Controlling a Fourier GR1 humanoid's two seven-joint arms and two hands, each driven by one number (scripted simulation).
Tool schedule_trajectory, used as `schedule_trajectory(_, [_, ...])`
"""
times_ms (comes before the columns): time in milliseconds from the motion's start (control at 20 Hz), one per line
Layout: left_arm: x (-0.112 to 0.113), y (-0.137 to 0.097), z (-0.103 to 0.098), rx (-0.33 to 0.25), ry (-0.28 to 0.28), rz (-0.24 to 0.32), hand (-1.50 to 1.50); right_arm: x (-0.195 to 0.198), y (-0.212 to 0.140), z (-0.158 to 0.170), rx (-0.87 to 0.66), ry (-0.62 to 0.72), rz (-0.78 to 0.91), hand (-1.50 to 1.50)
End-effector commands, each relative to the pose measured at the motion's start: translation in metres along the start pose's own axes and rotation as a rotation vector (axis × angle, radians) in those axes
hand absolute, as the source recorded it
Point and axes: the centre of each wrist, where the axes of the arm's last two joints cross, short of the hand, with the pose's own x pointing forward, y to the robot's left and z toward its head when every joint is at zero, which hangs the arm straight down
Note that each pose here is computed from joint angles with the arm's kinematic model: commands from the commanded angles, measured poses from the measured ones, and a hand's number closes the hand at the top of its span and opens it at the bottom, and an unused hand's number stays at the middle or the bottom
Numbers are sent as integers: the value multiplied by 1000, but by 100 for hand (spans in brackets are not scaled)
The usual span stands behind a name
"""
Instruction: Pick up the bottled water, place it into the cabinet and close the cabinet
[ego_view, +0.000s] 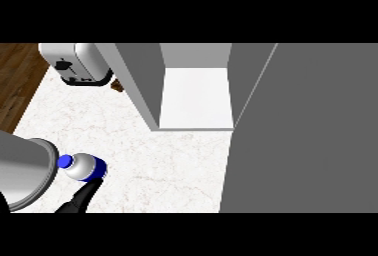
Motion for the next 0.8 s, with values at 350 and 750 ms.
schedule_trajectory(350, [30, 21, 13, 101, -68, -4, -150, 8, 4, 3, -14, -11, 68, -150])
schedule_trajectory(750, [18, 10, 7, 82, -24, -31, -150, 27, 17, 10, -21, -39, 48, -150])
